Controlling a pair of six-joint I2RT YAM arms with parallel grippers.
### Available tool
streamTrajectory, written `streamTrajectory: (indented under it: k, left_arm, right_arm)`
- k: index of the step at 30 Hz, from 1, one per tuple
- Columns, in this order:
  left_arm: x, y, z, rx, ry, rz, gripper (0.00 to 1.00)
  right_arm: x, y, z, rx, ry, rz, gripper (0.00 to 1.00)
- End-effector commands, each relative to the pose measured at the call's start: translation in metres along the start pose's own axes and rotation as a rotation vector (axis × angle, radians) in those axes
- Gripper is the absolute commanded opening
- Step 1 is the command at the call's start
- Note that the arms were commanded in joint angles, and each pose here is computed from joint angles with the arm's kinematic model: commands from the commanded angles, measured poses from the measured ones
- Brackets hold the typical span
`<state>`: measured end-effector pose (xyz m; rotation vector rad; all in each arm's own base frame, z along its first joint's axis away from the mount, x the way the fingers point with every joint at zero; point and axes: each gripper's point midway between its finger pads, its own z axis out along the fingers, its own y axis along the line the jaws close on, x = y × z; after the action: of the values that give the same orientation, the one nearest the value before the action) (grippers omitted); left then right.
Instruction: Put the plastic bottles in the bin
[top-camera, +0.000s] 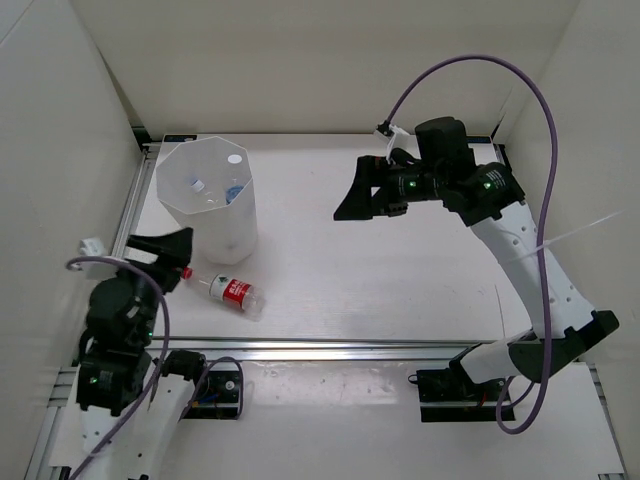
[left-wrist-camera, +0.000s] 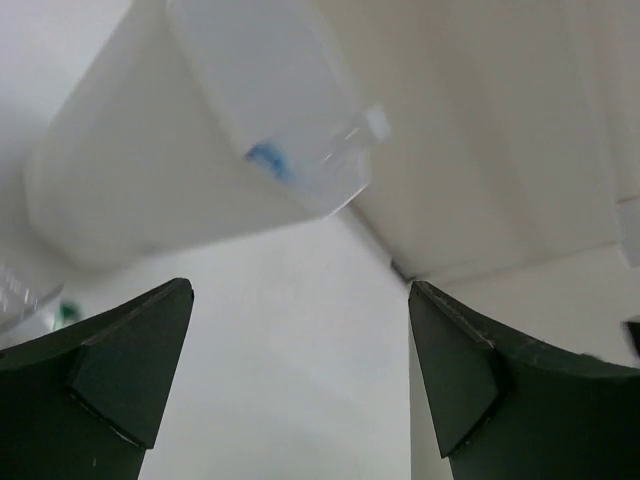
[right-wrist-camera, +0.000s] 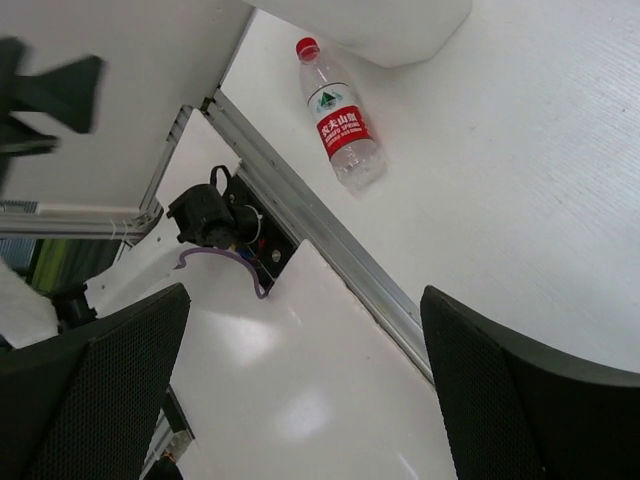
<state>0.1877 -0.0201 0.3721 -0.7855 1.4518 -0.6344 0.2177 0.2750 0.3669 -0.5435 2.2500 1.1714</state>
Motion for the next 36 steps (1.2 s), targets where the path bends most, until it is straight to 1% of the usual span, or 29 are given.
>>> streamTrajectory:
  k: [1, 3, 4, 7, 8, 12, 14, 16, 20, 23, 24, 28, 29, 30, 31, 32, 33, 34, 35, 36]
  left_arm:
    - [0.097, 0.070, 0.010, -0.190, 0.295, -0.139, 1.00]
    - [0.111, 0.077, 0.010, -0.182, 0.316, -0.195, 1.00]
    - [0.131, 0.092, 0.015, -0.207, 0.363, -0.212, 1.00]
    - [0.159, 0.110, 0.017, -0.224, 0.429, -0.236, 1.00]
    - [0.169, 0.122, 0.022, -0.238, 0.436, -0.234, 1.00]
    - [0.180, 0.139, 0.029, -0.256, 0.430, -0.201, 1.00]
    - [0.193, 0.158, 0.029, -0.317, 0.470, -0.168, 1.00]
    - [0.201, 0.168, 0.032, -0.340, 0.489, -0.143, 1.00]
    - [0.214, 0.190, 0.035, -0.386, 0.499, -0.117, 1.00]
    - [0.220, 0.211, 0.037, -0.464, 0.506, -0.121, 1.00]
    - [0.225, 0.216, 0.034, -0.481, 0.526, -0.121, 1.00]
    - [0.224, 0.234, 0.040, -0.530, 0.489, -0.150, 1.00]
    - [0.223, 0.240, 0.043, -0.554, 0.471, -0.172, 1.00]
    - [0.225, 0.247, 0.042, -0.570, 0.469, -0.176, 1.00]
    - [0.223, 0.242, 0.049, -0.541, 0.459, -0.187, 1.00]
    - [0.228, 0.249, 0.047, -0.567, 0.470, -0.201, 1.00]
    - [0.229, 0.249, 0.048, -0.566, 0.478, -0.213, 0.98]
    - [0.230, 0.251, 0.047, -0.577, 0.485, -0.213, 0.94]
    - [0.232, 0.253, 0.046, -0.581, 0.497, -0.207, 0.86]
    - [0.229, 0.247, 0.048, -0.561, 0.500, -0.203, 0.66]
  right_arm:
    - [-0.001, 0.005, 0.002, -0.045, -0.001, -0.025, 1.00]
    - [-0.001, 0.008, 0.004, -0.069, 0.010, -0.025, 1.00]
    - [0.000, 0.007, 0.008, -0.078, 0.025, -0.018, 1.00]
    - [0.003, 0.011, 0.010, -0.108, 0.046, -0.013, 1.00]
    - [0.002, 0.014, 0.010, -0.127, 0.053, -0.014, 1.00]
    - [0.000, 0.018, 0.008, -0.141, 0.051, -0.019, 1.00]
    - [-0.002, 0.020, 0.007, -0.145, 0.043, -0.026, 1.00]
    - [-0.002, 0.021, 0.005, -0.144, 0.046, -0.024, 1.00]
    - [0.000, 0.022, 0.002, -0.135, 0.043, -0.023, 1.00]
    - [0.004, 0.020, 0.001, -0.128, 0.059, -0.018, 1.00]
    - [0.005, 0.017, 0.001, -0.115, 0.063, -0.012, 1.00]
    - [0.003, 0.018, -0.004, -0.110, 0.056, -0.018, 1.00]
    - [0.005, 0.016, -0.003, -0.102, 0.073, -0.003, 1.00]
    - [0.005, 0.020, -0.006, -0.111, 0.075, -0.005, 1.00]
    - [0.004, 0.018, -0.004, -0.109, 0.082, -0.009, 1.00]
    - [0.001, 0.022, -0.004, -0.119, 0.084, -0.011, 1.00]
    - [0.002, 0.022, -0.006, -0.119, 0.086, -0.018, 1.00]
    - [0.002, 0.020, -0.002, -0.115, 0.095, -0.011, 1.00]
    - [0.000, 0.022, -0.004, -0.118, 0.088, -0.018, 1.00]
    - [0.000, 0.019, -0.001, -0.115, 0.094, -0.012, 1.00]
